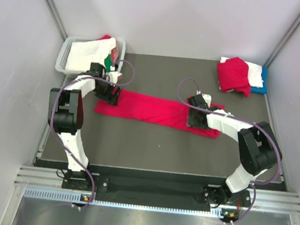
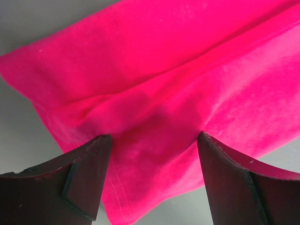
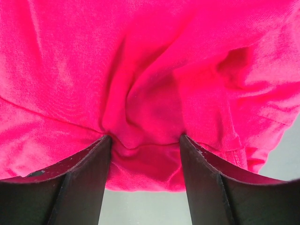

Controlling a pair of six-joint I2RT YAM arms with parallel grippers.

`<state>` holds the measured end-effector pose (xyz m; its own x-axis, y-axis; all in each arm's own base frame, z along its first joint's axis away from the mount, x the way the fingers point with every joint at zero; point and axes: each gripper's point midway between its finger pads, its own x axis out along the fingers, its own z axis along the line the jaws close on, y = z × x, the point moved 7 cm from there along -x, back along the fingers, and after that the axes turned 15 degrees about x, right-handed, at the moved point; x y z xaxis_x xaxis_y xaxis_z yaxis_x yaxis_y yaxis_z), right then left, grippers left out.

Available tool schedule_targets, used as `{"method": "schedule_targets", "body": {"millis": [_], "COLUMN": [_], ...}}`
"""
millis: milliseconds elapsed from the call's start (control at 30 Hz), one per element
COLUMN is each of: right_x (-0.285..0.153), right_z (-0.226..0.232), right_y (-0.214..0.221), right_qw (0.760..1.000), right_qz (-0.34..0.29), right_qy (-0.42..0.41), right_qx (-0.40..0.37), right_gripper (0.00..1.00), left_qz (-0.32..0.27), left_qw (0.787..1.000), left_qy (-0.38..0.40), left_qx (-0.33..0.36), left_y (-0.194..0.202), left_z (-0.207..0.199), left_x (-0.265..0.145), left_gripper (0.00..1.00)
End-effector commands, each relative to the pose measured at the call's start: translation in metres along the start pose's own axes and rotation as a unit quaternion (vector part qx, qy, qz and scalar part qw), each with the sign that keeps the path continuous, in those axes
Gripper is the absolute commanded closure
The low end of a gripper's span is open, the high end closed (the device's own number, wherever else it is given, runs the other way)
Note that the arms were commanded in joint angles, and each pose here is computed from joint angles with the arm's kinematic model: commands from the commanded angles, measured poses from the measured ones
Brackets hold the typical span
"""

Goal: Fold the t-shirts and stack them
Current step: Fold the tshirt

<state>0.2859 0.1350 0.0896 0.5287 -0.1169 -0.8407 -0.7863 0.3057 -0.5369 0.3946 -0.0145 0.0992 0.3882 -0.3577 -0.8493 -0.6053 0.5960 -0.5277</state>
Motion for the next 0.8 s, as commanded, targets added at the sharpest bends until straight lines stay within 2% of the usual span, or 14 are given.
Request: {"method": "schedule_targets", "body": {"millis": [0,200,533,633,767], "right_x": [0.002,0.005,0.005,0.010,0.017], "right_z": [0.001,-0.008,-0.005,0.003,0.008], "right_y": [0.001,0.009,-0.019,-0.026,-0.031], "right_qw": [1.000,1.000,0.999,0.999,0.999], "right_qz": [0.003,0.011,-0.017,-0.021,-0.020], "right_qy": [-0.002,0.013,0.032,0.027,0.029], "right_qx": [0.014,0.010,0.004,0.004,-0.001], "right_gripper": [0.40,0.39,0.36,0.36,0.35], "left_qz": [0.012,0.037,0.085,0.090,0.080], "left_qw": [1.000,0.999,0.992,0.988,0.990], "left_qy": [0.000,0.017,0.019,0.039,0.055], "left_qx": [0.009,0.025,0.096,0.117,0.103], "left_y": [0.008,0.021,0.025,0.029,0.031], "left_z": [0.002,-0.015,-0.053,-0.073,-0.082], "left_x": [0.011,-0.009,-0.099,-0.105,-0.105], "left_gripper": [0.21,0.22,0.22,0.21,0.22]}}
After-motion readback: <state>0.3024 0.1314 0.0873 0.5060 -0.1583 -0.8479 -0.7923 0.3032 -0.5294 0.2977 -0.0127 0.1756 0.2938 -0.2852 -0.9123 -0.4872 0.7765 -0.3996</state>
